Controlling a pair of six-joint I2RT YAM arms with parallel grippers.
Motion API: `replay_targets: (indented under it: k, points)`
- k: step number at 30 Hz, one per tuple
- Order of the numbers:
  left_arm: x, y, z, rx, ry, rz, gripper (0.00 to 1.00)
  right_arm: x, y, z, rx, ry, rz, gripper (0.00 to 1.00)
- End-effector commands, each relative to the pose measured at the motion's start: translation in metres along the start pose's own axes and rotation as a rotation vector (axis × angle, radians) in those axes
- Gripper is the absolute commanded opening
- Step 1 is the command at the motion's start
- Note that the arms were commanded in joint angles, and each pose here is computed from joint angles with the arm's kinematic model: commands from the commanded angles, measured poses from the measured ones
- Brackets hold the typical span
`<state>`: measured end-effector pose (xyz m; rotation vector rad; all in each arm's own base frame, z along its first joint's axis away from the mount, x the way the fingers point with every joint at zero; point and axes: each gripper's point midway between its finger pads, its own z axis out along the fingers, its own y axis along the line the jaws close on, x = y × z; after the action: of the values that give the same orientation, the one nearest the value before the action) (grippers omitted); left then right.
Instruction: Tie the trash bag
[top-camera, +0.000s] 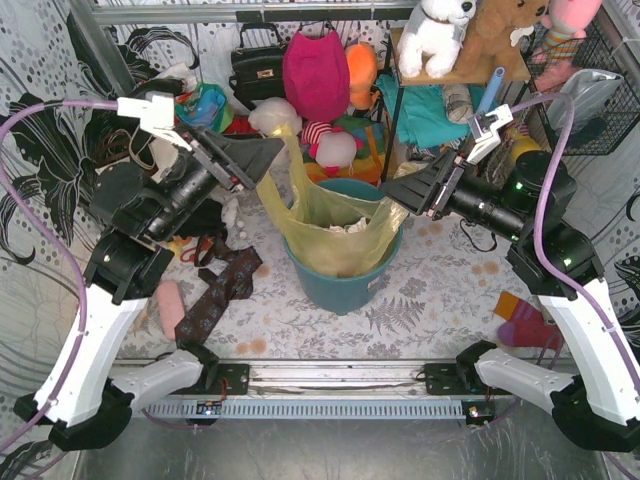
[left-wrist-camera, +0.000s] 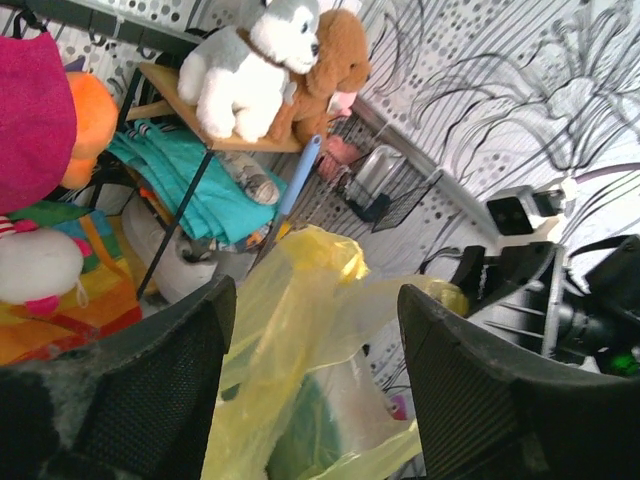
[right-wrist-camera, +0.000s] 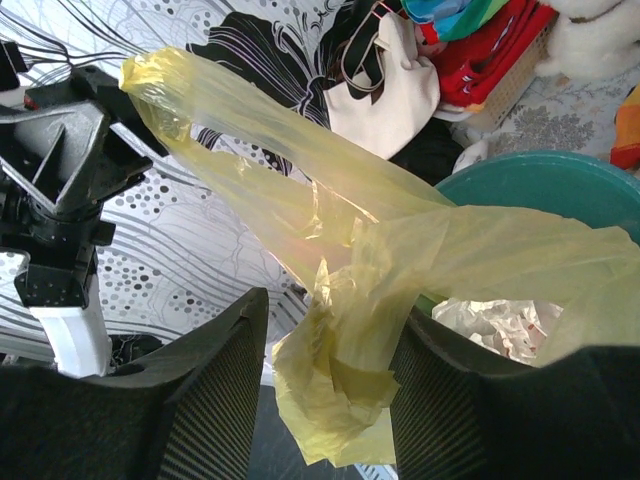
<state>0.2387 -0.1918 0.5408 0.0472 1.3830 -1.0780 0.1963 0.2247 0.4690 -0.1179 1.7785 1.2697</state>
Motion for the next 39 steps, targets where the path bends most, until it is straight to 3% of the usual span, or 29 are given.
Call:
replay_targets:
  k: [1,6,10,15,19,23,28,34,39]
  points:
    - [0.006,0.002,0.011,0.012,0.058,0.067,0.76,-0.003,0.007,-0.006,-0.024,-0.022,0.005,0.51]
    - [0.021,-0.012,0.026,0.111,0.164,0.079,0.77,-0.005,0.004,-0.013,0.006,-0.046,0.002,0.57]
    - [0.027,-0.013,0.029,0.13,0.192,0.072,0.57,-0.007,0.002,-0.019,0.02,-0.071,0.002,0.55]
    - [0.019,-0.014,0.02,0.111,0.157,0.09,0.38,-0.006,0.002,-0.018,0.02,-0.064,0.011,0.46]
    - [0.014,-0.015,0.016,0.107,0.132,0.091,0.19,-0.005,0.001,-0.018,0.026,-0.063,0.012,0.3]
    - [0.016,-0.021,0.017,0.141,0.139,0.066,0.0,-0.012,0.002,-0.018,0.031,-0.083,0.005,0.0]
    - [-0.004,-0.031,0.018,0.153,0.068,0.048,0.0,-0.039,0.016,-0.005,0.003,-0.136,-0.042,0.0]
    - [-0.051,-0.068,0.014,0.236,-0.049,0.062,0.0,-0.089,0.066,0.008,-0.091,-0.168,-0.167,0.0]
    - [-0.045,-0.071,0.018,0.264,-0.027,0.031,0.0,-0.091,0.068,0.01,-0.095,-0.167,-0.179,0.0]
